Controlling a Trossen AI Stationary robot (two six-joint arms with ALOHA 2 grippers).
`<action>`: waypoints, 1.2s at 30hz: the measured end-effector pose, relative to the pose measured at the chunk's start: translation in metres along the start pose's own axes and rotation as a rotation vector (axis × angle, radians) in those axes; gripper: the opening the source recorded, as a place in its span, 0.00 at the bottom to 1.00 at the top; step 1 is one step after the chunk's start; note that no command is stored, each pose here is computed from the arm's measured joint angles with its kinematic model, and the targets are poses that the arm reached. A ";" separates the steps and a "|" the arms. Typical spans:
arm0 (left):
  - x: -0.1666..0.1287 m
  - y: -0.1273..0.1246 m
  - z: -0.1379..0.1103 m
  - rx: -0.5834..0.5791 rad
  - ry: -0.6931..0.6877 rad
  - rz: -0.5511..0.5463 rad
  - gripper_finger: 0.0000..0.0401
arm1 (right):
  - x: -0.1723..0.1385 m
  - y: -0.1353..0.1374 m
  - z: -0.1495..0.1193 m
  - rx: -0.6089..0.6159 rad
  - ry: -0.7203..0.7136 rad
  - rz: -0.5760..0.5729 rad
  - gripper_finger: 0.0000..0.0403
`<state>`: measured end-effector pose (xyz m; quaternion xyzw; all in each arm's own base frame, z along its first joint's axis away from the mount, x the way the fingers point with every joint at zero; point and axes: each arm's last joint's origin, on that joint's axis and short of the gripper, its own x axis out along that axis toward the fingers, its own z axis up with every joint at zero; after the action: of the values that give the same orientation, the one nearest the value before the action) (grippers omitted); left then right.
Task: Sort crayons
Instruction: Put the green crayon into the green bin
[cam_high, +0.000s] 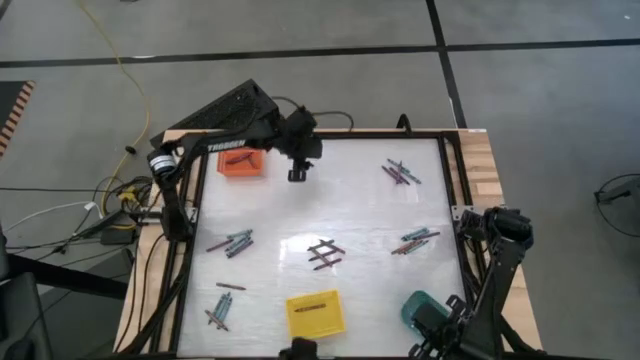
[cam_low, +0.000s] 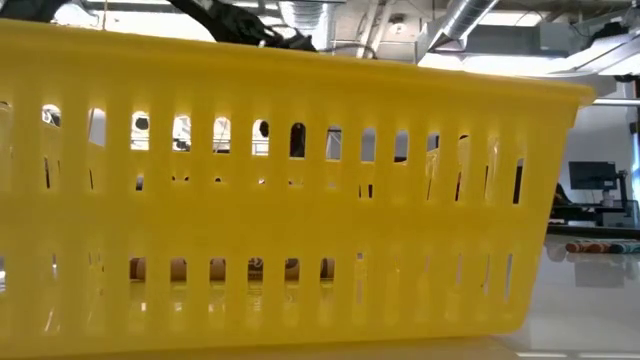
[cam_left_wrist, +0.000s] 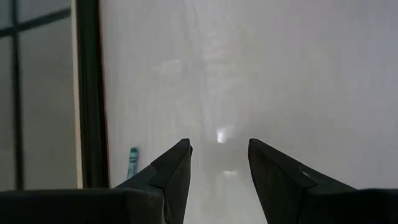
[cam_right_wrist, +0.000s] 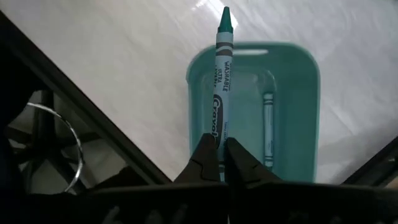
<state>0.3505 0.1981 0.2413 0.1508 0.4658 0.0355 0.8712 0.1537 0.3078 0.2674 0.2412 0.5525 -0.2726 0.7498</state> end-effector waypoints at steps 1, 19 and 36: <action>0.003 0.007 -0.004 0.002 0.010 -0.021 0.37 | 0.002 0.001 -0.002 0.002 0.003 -0.006 0.00; 0.050 0.085 -0.042 0.009 0.201 -0.134 0.31 | 0.025 -0.007 -0.037 0.093 0.042 0.030 0.01; 0.059 0.110 -0.075 -0.033 0.228 -0.117 0.31 | 0.046 -0.013 -0.033 0.151 0.103 -0.069 0.32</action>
<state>0.3311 0.3316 0.1872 0.1039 0.5690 0.0090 0.8157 0.1332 0.3135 0.2138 0.2914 0.5764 -0.3265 0.6901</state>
